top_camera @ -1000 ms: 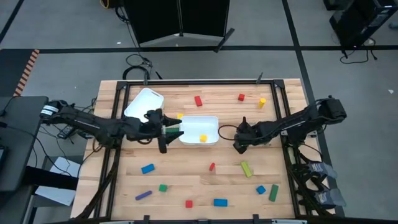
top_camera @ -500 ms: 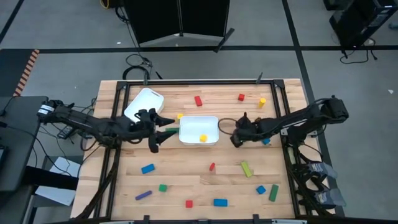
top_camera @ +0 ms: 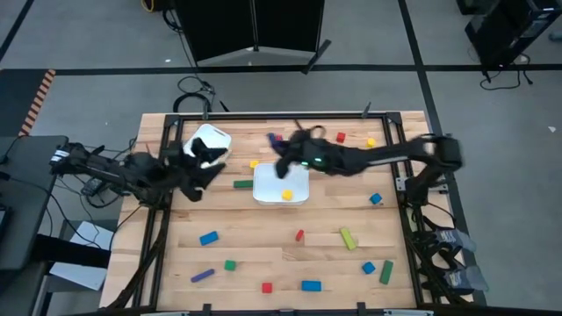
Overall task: Sort blocks by size
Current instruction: Put the top violet large block into the top white bin
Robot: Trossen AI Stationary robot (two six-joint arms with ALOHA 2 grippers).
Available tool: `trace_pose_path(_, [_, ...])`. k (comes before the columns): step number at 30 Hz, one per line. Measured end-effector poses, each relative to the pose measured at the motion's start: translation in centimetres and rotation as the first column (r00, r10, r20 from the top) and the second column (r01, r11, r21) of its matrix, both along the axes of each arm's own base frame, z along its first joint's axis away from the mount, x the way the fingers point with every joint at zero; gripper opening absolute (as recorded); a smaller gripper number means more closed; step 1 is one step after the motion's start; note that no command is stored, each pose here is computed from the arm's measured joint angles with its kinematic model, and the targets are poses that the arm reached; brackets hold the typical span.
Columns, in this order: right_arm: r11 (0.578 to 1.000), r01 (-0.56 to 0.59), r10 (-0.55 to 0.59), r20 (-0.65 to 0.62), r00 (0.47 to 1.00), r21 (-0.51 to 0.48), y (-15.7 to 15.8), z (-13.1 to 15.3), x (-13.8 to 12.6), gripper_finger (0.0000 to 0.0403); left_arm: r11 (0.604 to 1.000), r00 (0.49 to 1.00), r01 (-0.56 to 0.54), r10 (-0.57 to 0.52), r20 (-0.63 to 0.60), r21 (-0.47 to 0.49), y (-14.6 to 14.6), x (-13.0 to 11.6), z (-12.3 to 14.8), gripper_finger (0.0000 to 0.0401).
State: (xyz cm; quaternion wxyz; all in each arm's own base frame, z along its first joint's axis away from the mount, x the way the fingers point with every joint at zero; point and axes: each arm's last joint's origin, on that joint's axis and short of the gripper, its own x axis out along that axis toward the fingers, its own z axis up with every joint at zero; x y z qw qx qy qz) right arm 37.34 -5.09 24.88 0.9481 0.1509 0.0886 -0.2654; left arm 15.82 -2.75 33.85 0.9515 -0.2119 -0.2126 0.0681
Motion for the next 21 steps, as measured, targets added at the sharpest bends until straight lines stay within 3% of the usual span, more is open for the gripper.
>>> trace_pose_path(6, [0.993,-0.115,0.116,0.024,0.993,-0.010,-2.0,-3.1,9.2,0.0069,1.000,0.996,-0.021,0.019,0.085,0.018,0.7,-2.6,1.3,0.0282])
trace_pose_path(10, [0.989,-0.144,0.145,0.077,0.986,-0.017,-3.4,-3.6,13.7,0.0069,1.000,0.994,-0.011,0.009,0.109,0.018,0.9,-3.5,1.6,0.0282])
trace_pose_path(16, [0.986,-0.168,0.167,0.063,0.984,0.001,-5.8,-4.7,18.6,0.0069,1.000,0.994,0.009,-0.013,0.112,0.029,0.9,-3.8,1.7,0.0282])
trace_pose_path(21, [0.984,-0.171,0.169,0.053,0.984,0.048,-7.1,-6.4,21.0,0.0073,0.999,0.993,0.018,-0.022,0.113,0.035,0.8,-3.8,1.7,0.0282])
